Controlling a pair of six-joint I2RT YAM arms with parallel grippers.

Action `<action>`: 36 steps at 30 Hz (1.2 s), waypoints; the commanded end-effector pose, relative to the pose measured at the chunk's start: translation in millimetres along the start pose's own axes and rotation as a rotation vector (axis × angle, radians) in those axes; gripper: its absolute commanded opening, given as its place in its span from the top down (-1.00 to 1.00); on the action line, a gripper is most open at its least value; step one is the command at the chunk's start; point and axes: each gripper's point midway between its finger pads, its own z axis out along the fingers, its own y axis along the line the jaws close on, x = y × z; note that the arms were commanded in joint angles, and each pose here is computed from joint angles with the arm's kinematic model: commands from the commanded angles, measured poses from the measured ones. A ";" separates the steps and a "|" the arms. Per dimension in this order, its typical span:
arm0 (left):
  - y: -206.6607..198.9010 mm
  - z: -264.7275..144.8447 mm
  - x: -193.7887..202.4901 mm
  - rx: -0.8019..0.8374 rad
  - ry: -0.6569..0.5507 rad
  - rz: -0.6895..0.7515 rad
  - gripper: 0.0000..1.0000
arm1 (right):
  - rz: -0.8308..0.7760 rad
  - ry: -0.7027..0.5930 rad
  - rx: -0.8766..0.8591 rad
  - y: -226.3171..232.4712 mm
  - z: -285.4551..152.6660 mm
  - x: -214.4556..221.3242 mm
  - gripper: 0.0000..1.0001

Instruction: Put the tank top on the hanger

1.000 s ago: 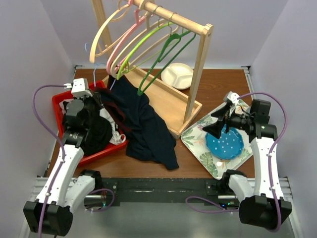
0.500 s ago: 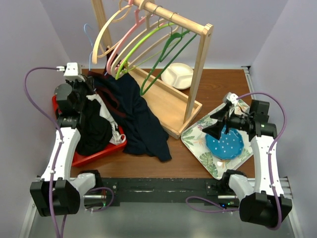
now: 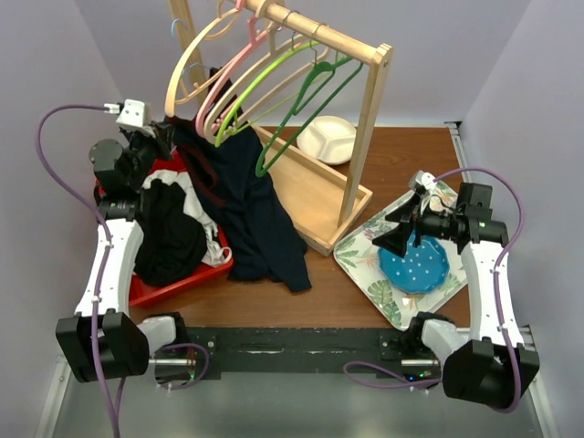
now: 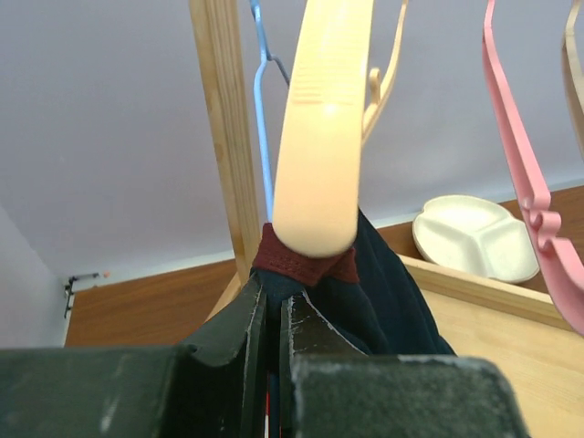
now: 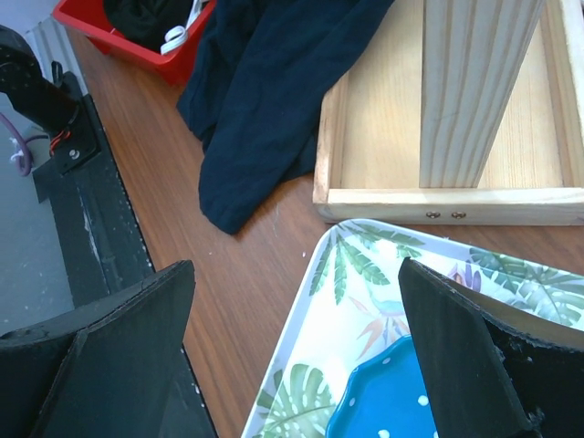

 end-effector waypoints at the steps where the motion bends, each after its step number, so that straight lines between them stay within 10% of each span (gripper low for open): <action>1: 8.9 10.7 -80.7 0.008 -0.217 0.134 1.00 | -0.036 -0.024 -0.028 5.6 -1.6 -9.5 -0.97; 36: 35.3 57.7 -138.3 0.237 -0.463 0.229 1.00 | 0.004 -0.010 -0.025 -3.5 -0.2 -3.2 -0.97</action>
